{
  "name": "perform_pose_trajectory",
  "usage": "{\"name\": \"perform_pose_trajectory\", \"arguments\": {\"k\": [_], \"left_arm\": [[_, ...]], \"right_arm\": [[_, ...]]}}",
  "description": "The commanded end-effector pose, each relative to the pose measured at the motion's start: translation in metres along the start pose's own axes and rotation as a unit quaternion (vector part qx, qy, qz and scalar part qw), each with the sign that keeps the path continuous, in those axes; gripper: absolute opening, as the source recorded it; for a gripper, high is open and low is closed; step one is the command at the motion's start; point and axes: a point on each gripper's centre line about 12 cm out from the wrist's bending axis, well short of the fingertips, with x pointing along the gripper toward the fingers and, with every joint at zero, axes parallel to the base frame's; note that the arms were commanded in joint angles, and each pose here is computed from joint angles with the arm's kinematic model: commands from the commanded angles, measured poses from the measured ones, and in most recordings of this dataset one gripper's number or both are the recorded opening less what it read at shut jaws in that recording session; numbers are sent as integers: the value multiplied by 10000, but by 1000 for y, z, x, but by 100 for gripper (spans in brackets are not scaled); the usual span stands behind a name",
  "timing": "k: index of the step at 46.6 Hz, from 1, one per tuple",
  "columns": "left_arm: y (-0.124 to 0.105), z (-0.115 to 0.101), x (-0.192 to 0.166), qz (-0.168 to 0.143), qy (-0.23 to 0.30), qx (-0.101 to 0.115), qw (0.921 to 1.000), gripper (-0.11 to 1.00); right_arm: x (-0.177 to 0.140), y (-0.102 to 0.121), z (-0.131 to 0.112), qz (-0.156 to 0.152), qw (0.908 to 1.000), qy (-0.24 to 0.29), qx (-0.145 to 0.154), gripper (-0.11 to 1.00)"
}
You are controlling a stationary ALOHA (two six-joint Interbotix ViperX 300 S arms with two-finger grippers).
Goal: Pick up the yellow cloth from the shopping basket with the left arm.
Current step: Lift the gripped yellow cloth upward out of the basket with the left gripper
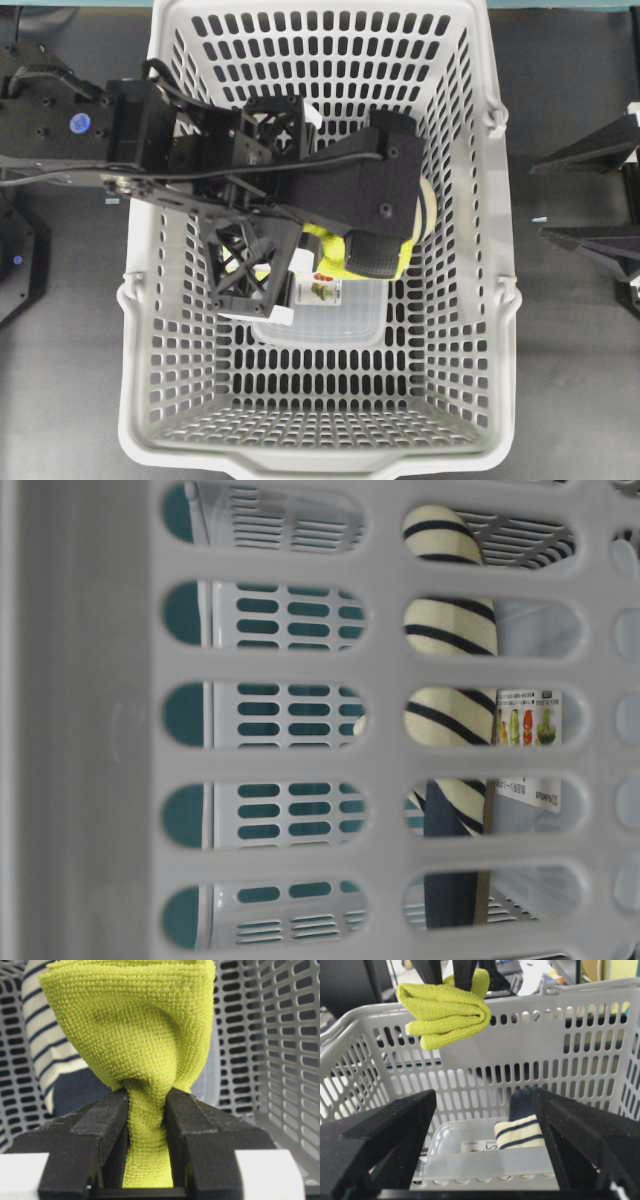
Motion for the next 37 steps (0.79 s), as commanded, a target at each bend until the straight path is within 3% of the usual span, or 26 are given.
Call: {"name": "perform_pose_trajectory", "arguments": {"k": [1, 37], "left_arm": [[0, 2, -8, 17, -107, 8, 9999, 20], [0, 2, -4, 14, -61, -21, 10000, 20]], "right_arm": [[1, 0, 3, -4, 10000, -62, 23, 75], [1, 0, 4, -4, 10000, -70, 16, 75]]}}
